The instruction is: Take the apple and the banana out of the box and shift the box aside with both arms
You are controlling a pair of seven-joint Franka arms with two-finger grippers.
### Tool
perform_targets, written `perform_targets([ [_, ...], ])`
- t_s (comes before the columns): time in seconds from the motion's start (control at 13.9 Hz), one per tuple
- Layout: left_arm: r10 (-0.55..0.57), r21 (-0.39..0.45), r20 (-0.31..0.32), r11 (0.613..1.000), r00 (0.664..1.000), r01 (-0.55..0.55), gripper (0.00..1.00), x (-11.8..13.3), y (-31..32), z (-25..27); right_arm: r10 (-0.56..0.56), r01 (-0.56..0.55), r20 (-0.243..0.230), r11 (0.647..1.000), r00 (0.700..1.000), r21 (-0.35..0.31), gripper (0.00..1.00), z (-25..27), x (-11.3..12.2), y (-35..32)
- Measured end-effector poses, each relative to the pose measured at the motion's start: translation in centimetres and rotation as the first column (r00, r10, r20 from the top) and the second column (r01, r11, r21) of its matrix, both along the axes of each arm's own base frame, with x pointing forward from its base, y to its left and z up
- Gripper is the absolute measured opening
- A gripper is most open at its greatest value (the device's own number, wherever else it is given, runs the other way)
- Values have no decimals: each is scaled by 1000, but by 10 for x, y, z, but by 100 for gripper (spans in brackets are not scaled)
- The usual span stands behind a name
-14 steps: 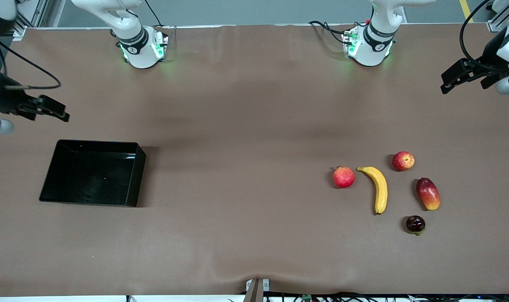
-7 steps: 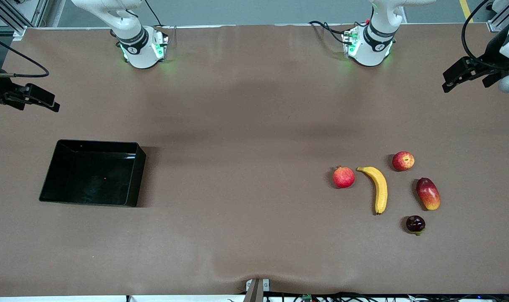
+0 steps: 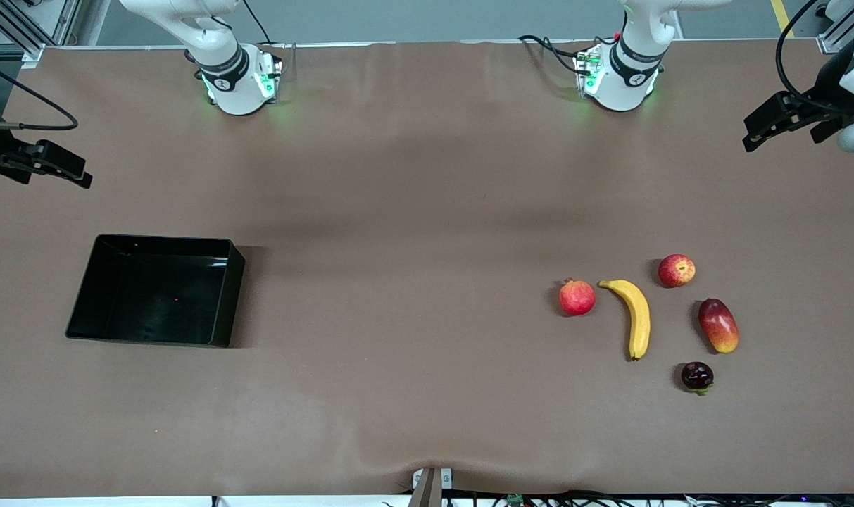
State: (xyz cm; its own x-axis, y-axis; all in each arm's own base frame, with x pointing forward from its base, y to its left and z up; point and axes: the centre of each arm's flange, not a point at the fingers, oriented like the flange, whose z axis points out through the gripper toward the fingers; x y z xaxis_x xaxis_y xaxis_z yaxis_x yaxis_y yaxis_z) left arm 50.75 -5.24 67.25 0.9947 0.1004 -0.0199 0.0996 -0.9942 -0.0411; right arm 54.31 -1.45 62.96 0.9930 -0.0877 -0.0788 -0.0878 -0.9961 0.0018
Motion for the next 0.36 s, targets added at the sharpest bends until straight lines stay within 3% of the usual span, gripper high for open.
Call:
perform_targets([
  [0.36,-1,2,-19,1000,1000,1,100,-2,-1,-2,3,-3,2,1000,1000,0,100,0,0,1],
])
